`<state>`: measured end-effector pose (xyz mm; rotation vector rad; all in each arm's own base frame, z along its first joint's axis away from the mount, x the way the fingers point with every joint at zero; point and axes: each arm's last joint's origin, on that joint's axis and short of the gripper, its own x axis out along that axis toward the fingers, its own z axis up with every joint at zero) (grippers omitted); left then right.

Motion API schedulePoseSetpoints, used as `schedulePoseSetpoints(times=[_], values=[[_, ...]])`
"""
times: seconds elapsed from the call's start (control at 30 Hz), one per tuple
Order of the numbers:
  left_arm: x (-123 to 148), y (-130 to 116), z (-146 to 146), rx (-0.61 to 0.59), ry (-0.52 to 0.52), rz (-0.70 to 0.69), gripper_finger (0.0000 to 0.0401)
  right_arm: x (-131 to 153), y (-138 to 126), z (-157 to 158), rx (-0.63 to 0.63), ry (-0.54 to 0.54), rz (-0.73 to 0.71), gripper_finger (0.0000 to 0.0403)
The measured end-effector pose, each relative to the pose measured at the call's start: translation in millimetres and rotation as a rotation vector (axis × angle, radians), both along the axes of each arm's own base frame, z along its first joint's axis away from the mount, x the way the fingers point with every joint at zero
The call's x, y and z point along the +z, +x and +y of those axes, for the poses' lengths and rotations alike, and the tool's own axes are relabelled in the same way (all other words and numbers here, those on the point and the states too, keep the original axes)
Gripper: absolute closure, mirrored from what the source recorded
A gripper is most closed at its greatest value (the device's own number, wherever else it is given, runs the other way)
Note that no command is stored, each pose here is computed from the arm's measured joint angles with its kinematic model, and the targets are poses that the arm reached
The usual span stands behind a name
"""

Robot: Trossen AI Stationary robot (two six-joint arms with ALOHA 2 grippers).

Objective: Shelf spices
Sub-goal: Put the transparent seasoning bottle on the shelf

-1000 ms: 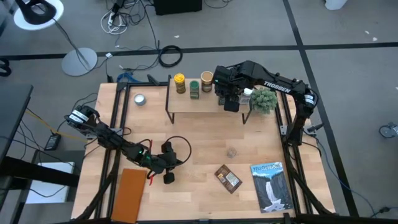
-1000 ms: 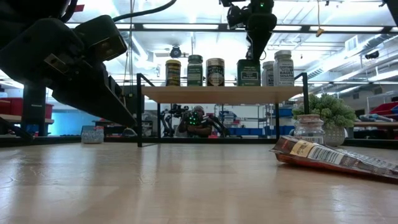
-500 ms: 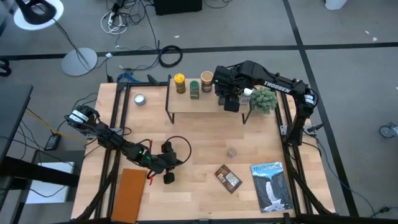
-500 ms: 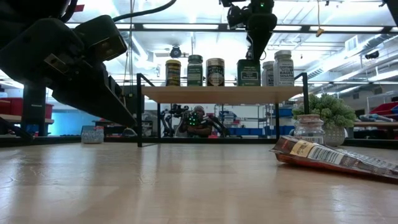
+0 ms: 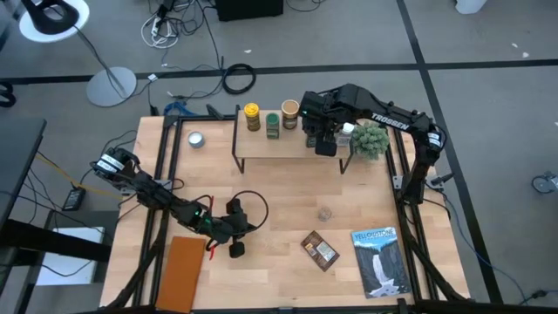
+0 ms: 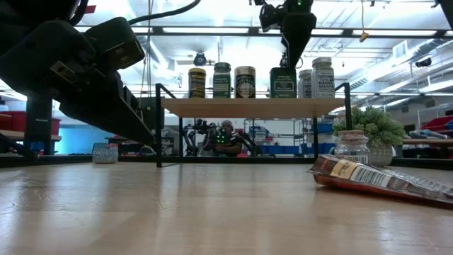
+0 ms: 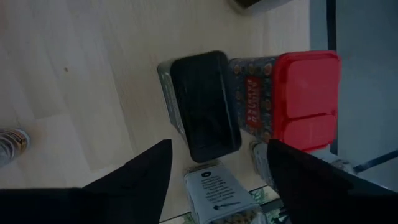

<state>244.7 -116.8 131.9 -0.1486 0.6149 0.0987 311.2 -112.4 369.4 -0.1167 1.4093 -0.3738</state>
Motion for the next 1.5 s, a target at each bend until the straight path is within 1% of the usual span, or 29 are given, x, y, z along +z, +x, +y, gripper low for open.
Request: schedulePoseSetpoints(times=[0.2,0.3,0.33,0.43,0.5,0.53,0.6,0.67,0.73,0.87,0.93,1.03,1.1,1.17,1.23,1.3,1.37,1.5], values=[[0.0,0.0,-0.1,-0.001,0.0,0.0,0.0398,18.0,-3.1,4.6,-0.032,-0.006,-0.055,0.0133],[0.1,0.0,-0.1,-0.001,0.0,-0.001,0.0398,25.3,-2.8,13.4,-0.097,0.02,-0.112,0.0132],[0.1,0.0,-0.2,-0.003,-0.002,0.001,0.0398,26.8,-3.1,17.4,-0.132,0.048,-0.138,0.0133],[0.0,-0.1,-0.2,-0.006,-0.004,0.003,0.0398,30.6,-3.1,33.9,-0.242,0.169,-0.213,0.0136],[0.0,-0.1,-0.2,-0.006,-0.004,0.003,0.0398,30.0,-2.2,50.0,-0.263,0.222,-0.225,0.0138],[0.0,-0.1,-0.3,-0.006,-0.004,0.003,0.0398,28.2,-0.8,59.8,-0.254,0.218,-0.218,0.0139],[0.0,-0.1,-0.3,-0.006,-0.004,0.003,0.0398,22.2,1.5,80.9,-0.227,0.16,-0.198,0.0143],[0.1,-0.2,-0.7,-0.005,-0.009,0.001,0.0398,13.8,2.7,102.4,-0.214,0.087,-0.18,0.0146],[0.0,-0.3,-1.1,-0.006,-0.024,0.004,0.0398,4.5,3.3,126.2,-0.179,0.053,-0.177,0.0149],[0.0,-0.4,-1.8,-0.015,-0.042,0.008,0.0398,-13.5,-5.1,176.3,-0.089,0.061,-0.231,0.0151],[0.5,0.0,-2.0,-0.015,-0.045,0.001,0.0398,-21.4,-19.2,196.7,-0.086,0.067,-0.271,0.015],[0.4,-0.1,-1.9,-0.012,-0.05,0.002,0.0398,-35.0,-50.6,221.9,-0.144,0.065,-0.37,0.0149],[0.6,0.0,-2.0,-0.012,-0.051,0.0,0.0398,-49.4,-74.4,235.6,-0.213,0.07,-0.459,0.015],[0.6,0.0,-2.0,-0.011,-0.051,0.0,0.0398,-67.2,-96.6,247.2,-0.284,0.102,-0.573,0.0151],[0.7,0.1,-2.1,-0.011,-0.052,-0.002,0.0398,-87.7,-113.5,256.3,-0.348,0.157,-0.667,0.015],[0.9,0.3,-2.1,-0.011,-0.053,-0.004,0.0398,-109.6,-124.3,263.8,-0.372,0.204,-0.726,0.0149],[1.5,0.7,-2.3,-0.011,-0.056,-0.011,0.0398,-129.7,-131.2,267.1,-0.367,0.227,-0.755,0.0149],[2.5,1.3,-2.7,-0.01,-0.063,-0.023,0.0398,-163.1,-132.2,267.8,-0.399,0.313,-0.821,0.0153]])
